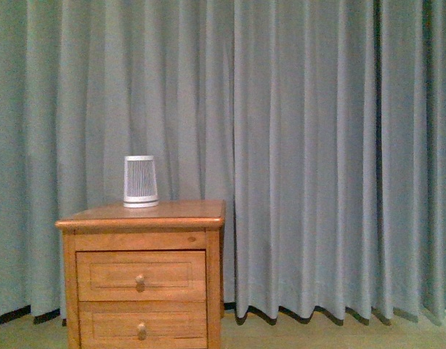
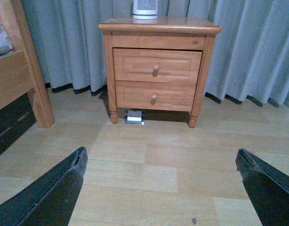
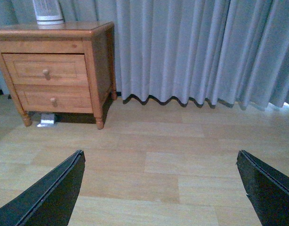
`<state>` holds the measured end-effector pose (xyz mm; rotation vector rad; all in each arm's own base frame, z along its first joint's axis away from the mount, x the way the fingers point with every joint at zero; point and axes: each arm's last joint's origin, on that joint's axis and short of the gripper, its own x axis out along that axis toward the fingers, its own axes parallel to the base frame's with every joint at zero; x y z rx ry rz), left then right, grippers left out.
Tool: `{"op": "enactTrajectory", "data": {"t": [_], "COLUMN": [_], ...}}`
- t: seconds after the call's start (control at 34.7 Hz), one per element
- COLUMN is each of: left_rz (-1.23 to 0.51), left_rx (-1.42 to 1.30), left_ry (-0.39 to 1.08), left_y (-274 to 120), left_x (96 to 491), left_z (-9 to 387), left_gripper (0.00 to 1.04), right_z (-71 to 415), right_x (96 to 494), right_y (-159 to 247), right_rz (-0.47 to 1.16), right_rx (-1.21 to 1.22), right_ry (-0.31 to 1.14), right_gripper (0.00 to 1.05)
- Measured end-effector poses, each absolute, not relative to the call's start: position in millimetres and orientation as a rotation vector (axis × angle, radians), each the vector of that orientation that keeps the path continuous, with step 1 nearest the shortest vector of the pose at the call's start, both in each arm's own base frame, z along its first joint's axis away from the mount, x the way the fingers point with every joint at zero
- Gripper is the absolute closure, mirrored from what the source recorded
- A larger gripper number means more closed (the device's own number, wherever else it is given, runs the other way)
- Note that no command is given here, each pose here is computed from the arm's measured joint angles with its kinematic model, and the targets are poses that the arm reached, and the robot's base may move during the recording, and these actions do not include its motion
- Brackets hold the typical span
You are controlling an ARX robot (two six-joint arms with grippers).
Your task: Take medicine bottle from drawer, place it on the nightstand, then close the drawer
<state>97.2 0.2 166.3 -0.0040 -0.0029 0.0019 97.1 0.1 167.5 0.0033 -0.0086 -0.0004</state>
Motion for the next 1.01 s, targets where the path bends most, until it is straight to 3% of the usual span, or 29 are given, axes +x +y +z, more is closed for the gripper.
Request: {"op": "enactTrajectory", "data": {"t": [1.01], "left_rz": [0.002], "left_rx": [-0.004], "left_ry": [-0.003], "left_y": [0.2], "left_x": [97.2], "left_z": [166.3], "left_gripper": [0.07], "right_z": [167.5], "right_x": [97.1], "right_y": [0.1], "right_rz": [-0.001], "right_rx": [0.003], "right_ry": [-0.009], "right_gripper": [0.07]}}
